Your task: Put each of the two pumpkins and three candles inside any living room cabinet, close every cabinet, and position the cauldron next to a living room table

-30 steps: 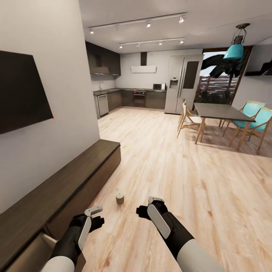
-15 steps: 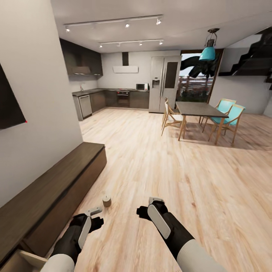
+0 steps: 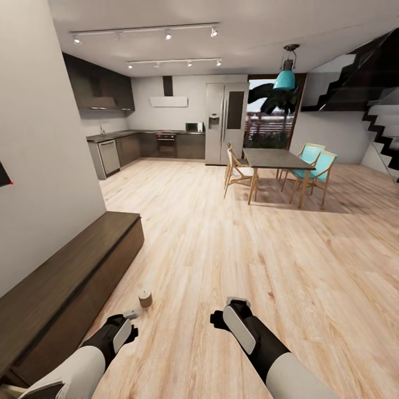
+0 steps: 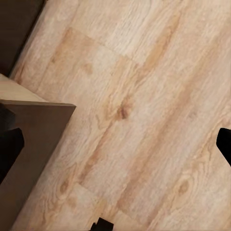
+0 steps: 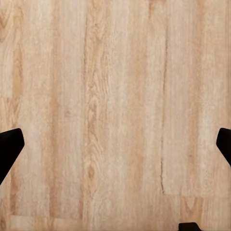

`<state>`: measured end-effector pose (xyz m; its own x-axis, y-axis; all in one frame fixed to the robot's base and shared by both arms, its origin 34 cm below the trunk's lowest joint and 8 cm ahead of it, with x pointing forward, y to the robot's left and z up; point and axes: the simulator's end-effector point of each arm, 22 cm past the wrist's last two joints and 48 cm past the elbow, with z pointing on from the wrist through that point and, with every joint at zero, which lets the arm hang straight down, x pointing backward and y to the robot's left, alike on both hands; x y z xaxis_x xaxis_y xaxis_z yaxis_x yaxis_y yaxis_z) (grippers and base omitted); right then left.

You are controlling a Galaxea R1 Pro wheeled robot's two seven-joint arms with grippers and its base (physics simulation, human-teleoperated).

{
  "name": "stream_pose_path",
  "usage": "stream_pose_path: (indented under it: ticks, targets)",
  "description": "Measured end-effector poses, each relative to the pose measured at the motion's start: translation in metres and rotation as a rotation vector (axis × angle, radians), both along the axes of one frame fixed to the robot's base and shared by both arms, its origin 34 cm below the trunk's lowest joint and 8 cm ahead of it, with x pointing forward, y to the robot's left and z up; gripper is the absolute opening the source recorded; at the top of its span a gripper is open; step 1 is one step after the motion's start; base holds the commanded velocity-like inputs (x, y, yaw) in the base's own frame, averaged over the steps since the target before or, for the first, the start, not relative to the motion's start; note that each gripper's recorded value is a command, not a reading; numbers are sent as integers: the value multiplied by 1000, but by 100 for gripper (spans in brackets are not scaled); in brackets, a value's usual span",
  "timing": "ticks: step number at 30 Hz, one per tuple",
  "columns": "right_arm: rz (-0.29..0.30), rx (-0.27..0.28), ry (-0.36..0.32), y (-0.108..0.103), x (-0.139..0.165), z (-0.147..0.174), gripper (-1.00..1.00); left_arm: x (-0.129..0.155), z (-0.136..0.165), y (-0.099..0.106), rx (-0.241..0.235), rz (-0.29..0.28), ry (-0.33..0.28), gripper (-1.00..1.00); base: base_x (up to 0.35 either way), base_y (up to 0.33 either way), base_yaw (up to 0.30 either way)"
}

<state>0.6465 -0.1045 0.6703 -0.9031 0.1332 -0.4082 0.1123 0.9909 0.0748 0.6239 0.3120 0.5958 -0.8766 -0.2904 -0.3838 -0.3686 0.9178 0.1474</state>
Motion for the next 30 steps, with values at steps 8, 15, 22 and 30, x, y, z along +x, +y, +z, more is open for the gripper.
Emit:
stream_pose_path:
  ticks: [8, 15, 22, 30]
  targets:
    - [2, 5, -5, 3, 1, 2, 100, -1, 0, 3, 8, 5, 5, 100, 49, -30, -2]
    - [2, 8, -5, 4, 1, 3, 100, -1, 0, 3, 11, 6, 2, 100, 229, -181, 0]
    - [3, 8, -6, 4, 1, 3, 100, 0, 1, 3, 11, 7, 0, 100, 248, -91, 0]
    - [5, 9, -5, 5, 1, 3, 100, 0, 1, 3, 10, 7, 0, 100, 188, -3, 86]
